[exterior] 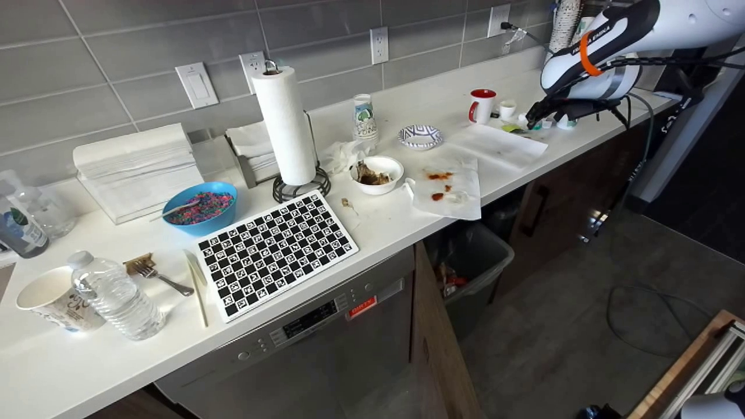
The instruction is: Pick up the small pink paper on the right and throw it in the bin below
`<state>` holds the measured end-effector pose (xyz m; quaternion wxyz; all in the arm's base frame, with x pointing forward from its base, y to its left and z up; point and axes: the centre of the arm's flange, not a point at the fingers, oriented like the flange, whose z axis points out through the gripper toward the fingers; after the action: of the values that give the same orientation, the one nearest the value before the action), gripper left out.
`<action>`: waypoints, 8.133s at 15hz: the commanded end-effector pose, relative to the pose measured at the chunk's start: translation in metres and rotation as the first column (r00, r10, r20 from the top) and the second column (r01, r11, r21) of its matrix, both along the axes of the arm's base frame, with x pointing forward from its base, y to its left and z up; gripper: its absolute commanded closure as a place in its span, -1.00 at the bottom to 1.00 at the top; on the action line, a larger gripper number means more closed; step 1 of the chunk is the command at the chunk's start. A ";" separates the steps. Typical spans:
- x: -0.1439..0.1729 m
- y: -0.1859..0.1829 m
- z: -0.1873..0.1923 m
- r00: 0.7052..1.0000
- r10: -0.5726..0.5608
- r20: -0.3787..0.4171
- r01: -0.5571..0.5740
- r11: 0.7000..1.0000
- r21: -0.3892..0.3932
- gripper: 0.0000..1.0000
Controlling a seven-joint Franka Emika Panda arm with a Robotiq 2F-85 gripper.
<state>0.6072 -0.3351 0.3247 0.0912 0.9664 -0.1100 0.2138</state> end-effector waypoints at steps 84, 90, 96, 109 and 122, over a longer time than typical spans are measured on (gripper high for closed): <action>-0.033 -0.029 0.058 0.989 -0.099 0.110 0.084 0.987 0.135 0.99; -0.082 0.004 0.068 0.995 0.015 0.094 -0.032 0.983 0.178 0.99; -0.121 0.040 0.060 0.991 0.119 0.058 -0.129 0.969 0.212 0.99; -0.141 0.082 0.039 0.971 0.238 -0.007 -0.228 0.940 0.254 0.95; -0.088 0.208 -0.002 0.874 0.486 -0.001 -0.478 0.860 0.178 0.99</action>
<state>0.5153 -0.1511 0.3404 -0.0519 0.9777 0.0789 0.1877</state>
